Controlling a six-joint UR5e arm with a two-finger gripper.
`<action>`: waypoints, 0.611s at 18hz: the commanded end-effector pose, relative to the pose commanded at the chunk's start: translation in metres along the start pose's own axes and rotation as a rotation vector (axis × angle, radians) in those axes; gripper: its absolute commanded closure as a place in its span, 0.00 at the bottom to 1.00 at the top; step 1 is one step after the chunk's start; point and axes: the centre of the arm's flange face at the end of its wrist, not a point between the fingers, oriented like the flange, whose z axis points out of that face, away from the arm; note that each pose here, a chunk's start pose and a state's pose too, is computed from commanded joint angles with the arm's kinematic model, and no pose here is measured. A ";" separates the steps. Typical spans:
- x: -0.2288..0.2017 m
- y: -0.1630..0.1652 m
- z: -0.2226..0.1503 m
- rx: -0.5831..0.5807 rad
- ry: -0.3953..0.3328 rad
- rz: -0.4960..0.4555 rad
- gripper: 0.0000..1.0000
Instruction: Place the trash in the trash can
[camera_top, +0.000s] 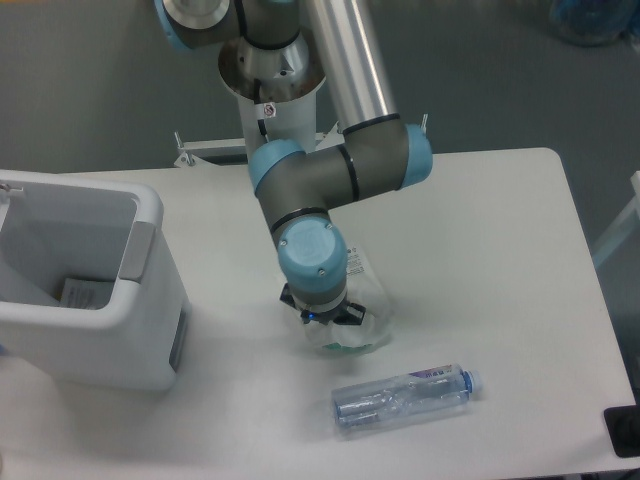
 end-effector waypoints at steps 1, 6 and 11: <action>-0.012 -0.001 -0.004 0.008 -0.010 -0.012 0.32; -0.052 0.003 0.007 0.005 -0.010 -0.043 0.20; -0.075 0.005 0.023 -0.037 -0.034 -0.037 0.22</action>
